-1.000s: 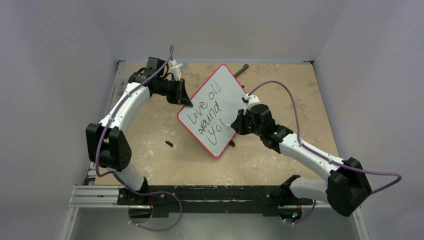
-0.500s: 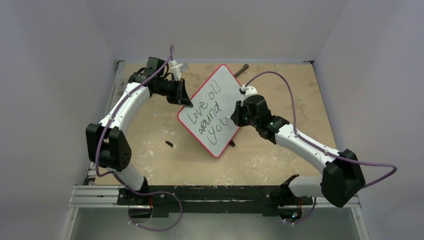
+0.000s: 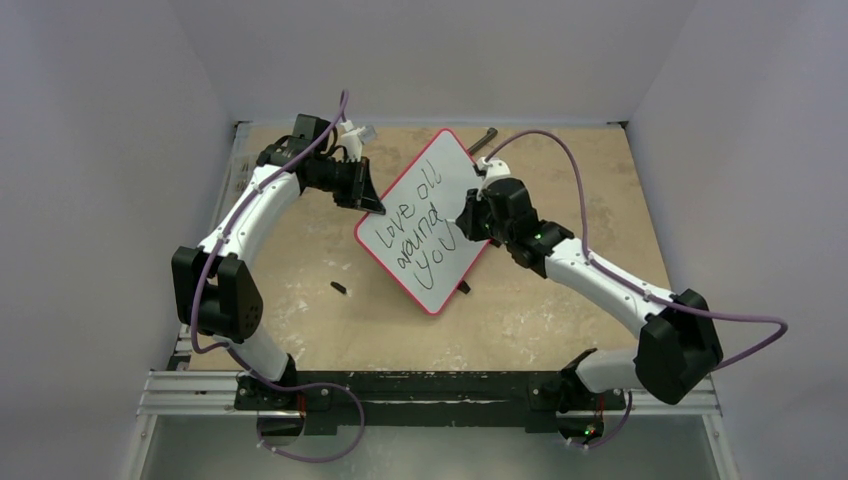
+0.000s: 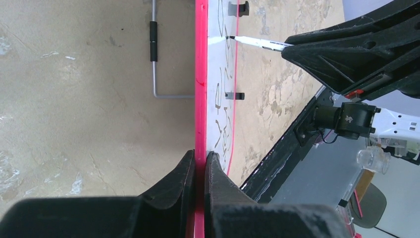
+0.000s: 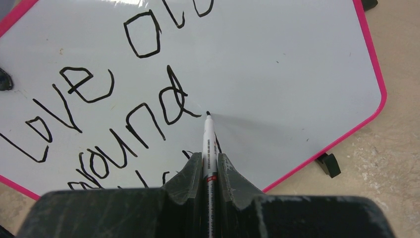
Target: Write a sentence on the whiteboard
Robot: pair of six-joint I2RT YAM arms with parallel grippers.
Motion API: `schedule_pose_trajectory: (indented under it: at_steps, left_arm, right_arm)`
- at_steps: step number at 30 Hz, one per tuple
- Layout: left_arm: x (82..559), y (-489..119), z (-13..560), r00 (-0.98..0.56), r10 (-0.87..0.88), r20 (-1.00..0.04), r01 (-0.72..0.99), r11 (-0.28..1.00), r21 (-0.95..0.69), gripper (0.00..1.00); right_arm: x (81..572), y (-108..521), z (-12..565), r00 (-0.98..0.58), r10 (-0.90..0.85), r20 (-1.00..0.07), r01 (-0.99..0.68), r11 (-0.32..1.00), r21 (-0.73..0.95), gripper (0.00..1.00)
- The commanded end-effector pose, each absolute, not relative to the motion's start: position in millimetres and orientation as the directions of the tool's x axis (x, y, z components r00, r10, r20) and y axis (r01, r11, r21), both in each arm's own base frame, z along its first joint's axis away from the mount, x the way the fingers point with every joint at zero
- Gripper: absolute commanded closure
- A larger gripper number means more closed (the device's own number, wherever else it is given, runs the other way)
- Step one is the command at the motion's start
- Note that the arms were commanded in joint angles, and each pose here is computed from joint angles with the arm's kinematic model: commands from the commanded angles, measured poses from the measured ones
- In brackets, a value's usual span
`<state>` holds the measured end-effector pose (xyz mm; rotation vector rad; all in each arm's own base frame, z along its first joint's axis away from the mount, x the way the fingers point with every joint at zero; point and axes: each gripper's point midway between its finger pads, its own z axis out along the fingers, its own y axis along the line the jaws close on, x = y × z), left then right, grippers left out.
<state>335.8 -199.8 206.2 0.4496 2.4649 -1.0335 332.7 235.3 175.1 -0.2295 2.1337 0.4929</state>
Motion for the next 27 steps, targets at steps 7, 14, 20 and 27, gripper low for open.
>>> schedule_pose_trajectory:
  at_steps: [7,14,20,27]
  left_arm:
    - [349,-192,216,-0.807,0.132,-0.576,0.484,0.706,-0.517,1.0]
    - [349,-191,217,-0.806,0.131,-0.577,0.485,0.706,-0.517,1.0]
    - [348,-191,217,-0.806,0.131,-0.577,0.485,0.706,-0.517,1.0]
    - [348,-191,217,-0.806,0.131,-0.577,0.484,0.706,-0.516,1.0]
  right_arm:
    - [302,226,139,-0.625,0.016,-0.781,-0.347,0.89,0.296,1.0]
    - [291,216,119,-0.649,0.004,-0.761,-0.326,0.902,0.284,1.0]
    - [290,206,109,-0.658,-0.002,-0.753,-0.294,0.922,0.254,1.0]
    - [296,195,110,-0.644,-0.012,-0.765,-0.256,0.945,0.202,1.0]
